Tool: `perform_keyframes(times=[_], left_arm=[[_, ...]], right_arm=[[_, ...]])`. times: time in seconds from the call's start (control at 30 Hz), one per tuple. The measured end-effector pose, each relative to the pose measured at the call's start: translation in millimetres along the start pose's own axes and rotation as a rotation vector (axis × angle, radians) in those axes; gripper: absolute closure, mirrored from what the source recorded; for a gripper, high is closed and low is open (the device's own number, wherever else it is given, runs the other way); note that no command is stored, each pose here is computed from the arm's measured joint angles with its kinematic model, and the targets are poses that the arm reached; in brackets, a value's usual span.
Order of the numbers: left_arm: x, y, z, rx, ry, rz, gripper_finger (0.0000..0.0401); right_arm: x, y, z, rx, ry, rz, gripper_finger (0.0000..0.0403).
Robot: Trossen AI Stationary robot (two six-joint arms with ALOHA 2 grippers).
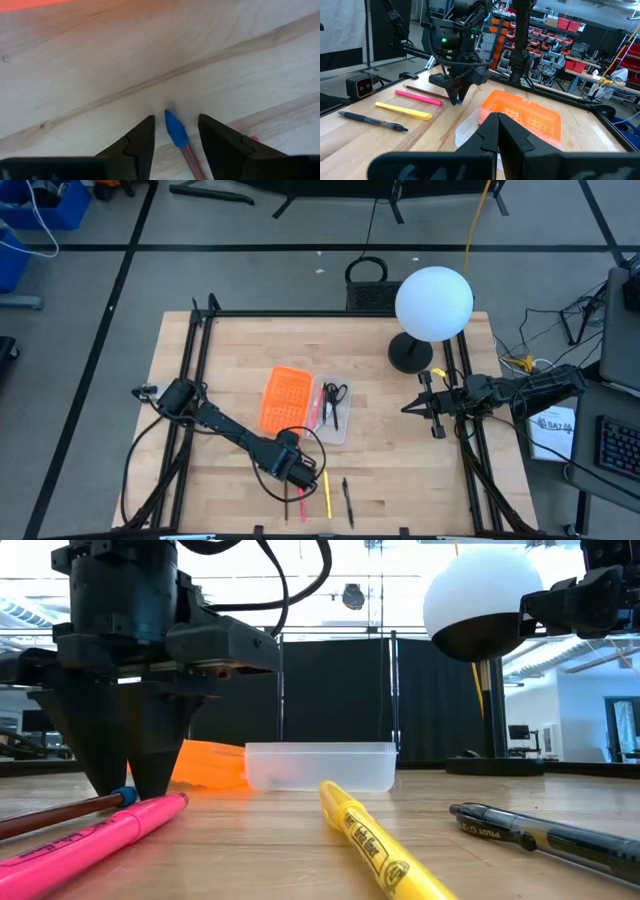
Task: Pick & place school supplies into a supply box
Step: Put the brown pencil into the supply box
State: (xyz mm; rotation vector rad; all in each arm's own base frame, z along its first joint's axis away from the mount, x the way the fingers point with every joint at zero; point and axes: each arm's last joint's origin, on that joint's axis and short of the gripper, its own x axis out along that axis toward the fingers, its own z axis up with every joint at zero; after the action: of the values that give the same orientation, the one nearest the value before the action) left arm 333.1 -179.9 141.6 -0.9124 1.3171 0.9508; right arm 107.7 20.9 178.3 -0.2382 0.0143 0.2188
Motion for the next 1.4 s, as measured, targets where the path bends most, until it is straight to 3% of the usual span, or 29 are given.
perform_keyframes(times=[0.13, 0.47, 0.7, 0.9, 1.1, 1.27, 1.4], left_arm=[[1.5, 0.7, -0.6, 0.010, 0.011, -0.007, 0.0259], [5.2, 0.2, 1.3, 0.052, 0.025, -0.036, 0.0381], [-12.4, 2.0, 7.9, 0.076, 0.028, -0.095, 0.0375], [-58.4, 9.8, 22.4, 0.099, -0.028, -0.229, 0.0375], [-114.1, 20.1, 60.3, 0.092, -0.173, -0.387, 0.0384], [-143.7, 17.6, 110.5, 0.149, -0.252, -0.453, 0.0384], [-150.1, 12.6, 155.6, 0.141, -0.278, -0.465, 0.0383]], right_arm=[[0.0, 0.0, 0.0, 0.000, 0.000, 0.000, 0.0403], [0.0, 0.3, -1.2, 0.001, 0.012, 0.003, 0.0403], [0.0, 0.3, -1.3, 0.001, 0.013, 0.003, 0.0403], [0.0, 0.3, -1.3, 0.008, 0.014, 0.003, 0.0403], [0.0, 0.3, -1.3, 0.008, 0.014, 0.003, 0.0403], [0.1, 0.4, -1.6, 0.016, 0.017, 0.004, 0.0403], [0.1, 0.4, -1.6, 0.016, 0.016, 0.004, 0.0403]])
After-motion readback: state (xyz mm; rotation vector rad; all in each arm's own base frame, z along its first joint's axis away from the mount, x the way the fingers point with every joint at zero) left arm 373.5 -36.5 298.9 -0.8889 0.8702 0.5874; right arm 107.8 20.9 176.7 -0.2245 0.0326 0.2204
